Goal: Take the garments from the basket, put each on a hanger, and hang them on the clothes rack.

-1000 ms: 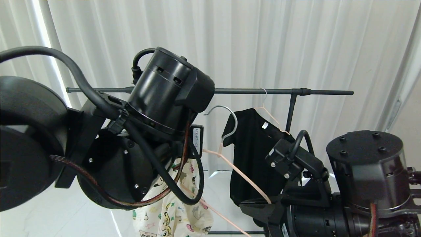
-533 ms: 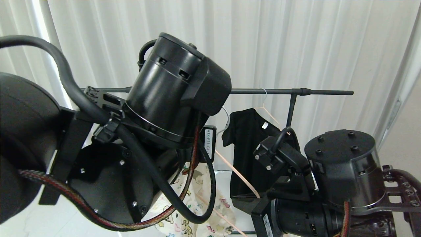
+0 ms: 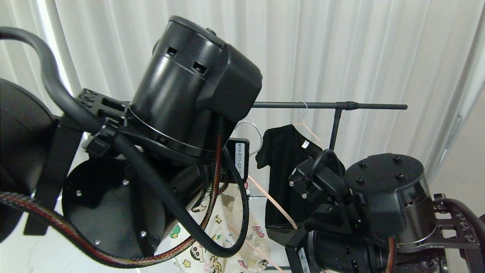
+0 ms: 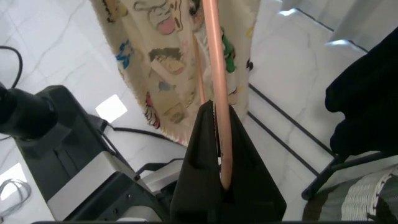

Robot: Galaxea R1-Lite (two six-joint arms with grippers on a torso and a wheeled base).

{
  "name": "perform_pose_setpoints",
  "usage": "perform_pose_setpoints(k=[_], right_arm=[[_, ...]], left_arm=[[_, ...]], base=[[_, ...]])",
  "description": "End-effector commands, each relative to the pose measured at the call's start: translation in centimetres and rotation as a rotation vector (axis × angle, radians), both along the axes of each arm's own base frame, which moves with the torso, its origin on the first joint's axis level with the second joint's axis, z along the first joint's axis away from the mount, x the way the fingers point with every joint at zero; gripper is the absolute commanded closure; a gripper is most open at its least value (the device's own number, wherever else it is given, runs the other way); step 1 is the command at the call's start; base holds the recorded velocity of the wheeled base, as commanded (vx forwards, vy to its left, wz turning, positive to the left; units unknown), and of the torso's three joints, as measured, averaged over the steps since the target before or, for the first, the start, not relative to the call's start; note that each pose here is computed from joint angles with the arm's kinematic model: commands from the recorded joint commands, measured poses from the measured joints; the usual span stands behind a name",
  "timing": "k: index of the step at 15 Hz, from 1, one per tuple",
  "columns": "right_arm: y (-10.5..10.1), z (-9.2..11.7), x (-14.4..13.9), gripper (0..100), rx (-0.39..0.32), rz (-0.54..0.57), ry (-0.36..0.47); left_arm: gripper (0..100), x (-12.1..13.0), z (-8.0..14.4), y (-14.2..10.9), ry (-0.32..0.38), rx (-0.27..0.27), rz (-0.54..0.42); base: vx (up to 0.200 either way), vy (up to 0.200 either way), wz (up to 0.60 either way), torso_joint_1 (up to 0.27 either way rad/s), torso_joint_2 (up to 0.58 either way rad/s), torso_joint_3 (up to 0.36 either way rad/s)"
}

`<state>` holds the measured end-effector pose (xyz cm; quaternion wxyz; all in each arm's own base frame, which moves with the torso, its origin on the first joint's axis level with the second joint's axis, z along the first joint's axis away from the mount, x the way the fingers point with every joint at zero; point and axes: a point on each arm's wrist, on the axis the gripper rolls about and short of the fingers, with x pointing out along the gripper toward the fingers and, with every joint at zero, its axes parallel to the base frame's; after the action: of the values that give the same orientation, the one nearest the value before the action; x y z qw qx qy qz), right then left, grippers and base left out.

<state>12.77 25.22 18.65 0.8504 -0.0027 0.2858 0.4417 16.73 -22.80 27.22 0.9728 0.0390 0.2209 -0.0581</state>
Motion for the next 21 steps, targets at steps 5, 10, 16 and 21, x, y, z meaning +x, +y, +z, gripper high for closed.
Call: perform_pose_setpoints(k=[5, 10, 16, 21], right_arm=[[0.5, -0.1, 0.5, 100, 0.060, -0.087, -0.062], [1.2, -1.3, 1.3, 100, 0.195, -0.160, -0.166], [-0.5, -1.2, 2.7, 100, 0.161, -0.234, -0.213], [-5.1, -2.4, 0.3, 100, 0.069, -0.083, -0.274]], left_arm=[[0, -0.2, 0.2, 0.3, -0.004, -0.005, 0.001], [0, -0.7, 0.6, 0.7, -0.013, -0.016, -0.006], [0, -6.4, 1.0, 3.1, -0.035, 0.010, -0.182], [0, -6.7, -2.8, 7.6, 0.010, 0.147, -0.129]], base=[[0.000, 0.000, 0.00, 0.000, 0.00, 0.000], [0.000, 0.000, 0.00, 0.000, 0.00, 0.000], [0.000, 0.000, 0.00, 0.000, 0.00, 0.000], [0.000, 0.000, 0.00, 0.000, 0.00, 0.000]])
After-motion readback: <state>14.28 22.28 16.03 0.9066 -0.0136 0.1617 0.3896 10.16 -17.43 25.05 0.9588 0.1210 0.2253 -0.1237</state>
